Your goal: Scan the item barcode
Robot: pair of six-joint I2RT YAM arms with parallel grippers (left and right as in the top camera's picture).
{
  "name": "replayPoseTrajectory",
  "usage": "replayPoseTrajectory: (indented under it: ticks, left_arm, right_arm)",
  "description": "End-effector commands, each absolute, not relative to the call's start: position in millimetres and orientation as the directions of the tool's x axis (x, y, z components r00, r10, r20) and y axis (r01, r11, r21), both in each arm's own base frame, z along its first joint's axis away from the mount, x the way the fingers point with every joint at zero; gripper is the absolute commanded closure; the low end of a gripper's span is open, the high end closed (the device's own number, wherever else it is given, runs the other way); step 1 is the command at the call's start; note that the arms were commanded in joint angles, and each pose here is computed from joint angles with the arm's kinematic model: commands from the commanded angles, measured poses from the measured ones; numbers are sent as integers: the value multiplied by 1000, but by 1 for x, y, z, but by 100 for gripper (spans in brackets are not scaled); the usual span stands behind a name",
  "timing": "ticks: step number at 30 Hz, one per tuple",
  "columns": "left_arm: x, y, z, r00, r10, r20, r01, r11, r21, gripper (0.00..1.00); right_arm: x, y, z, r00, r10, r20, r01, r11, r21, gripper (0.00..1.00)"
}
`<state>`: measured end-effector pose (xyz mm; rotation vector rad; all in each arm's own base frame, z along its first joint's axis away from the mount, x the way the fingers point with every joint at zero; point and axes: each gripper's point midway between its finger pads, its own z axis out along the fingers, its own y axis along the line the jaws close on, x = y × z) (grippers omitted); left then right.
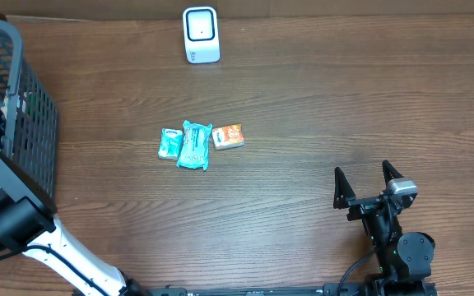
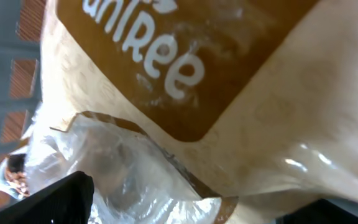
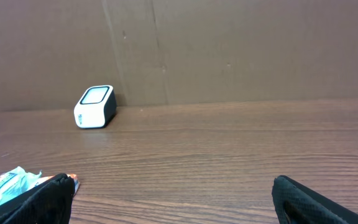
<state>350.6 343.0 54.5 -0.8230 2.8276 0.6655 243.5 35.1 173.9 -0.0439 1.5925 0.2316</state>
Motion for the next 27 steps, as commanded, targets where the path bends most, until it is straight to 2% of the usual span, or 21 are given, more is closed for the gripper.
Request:
replayPoseTrajectory:
  ticks: [1, 10, 12, 20, 24, 27]
  left_arm:
    - [340, 356, 59, -857, -467, -219, -511, 715, 477, 7]
    - [336, 368, 63, -838, -486, -246, -540, 676, 501, 24]
    - [336, 368, 63, -838, -486, -247, -540, 676, 501, 32]
    - [340, 361, 59, -839, -486, -244, -541, 704, 460, 46]
    - [334, 365, 62, -842, -488, -230, -533, 685, 497, 69]
    - [333, 364, 64, -844, -486, -225, -528, 683, 505, 80]
  right_arm:
    - [244, 35, 171, -39, 119, -992, -167, 978, 124, 0]
    - [244, 35, 171, -39, 119, -992, -167, 978, 124, 0]
    - [244, 35, 171, -39, 119, -992, -167, 978, 124, 0]
    - [244, 35, 171, -39, 119, -992, -167, 978, 124, 0]
    - [244, 35, 171, -39, 119, -992, -168, 978, 124, 0]
    - [244, 35, 171, -39, 119, -992, -167, 978, 124, 0]
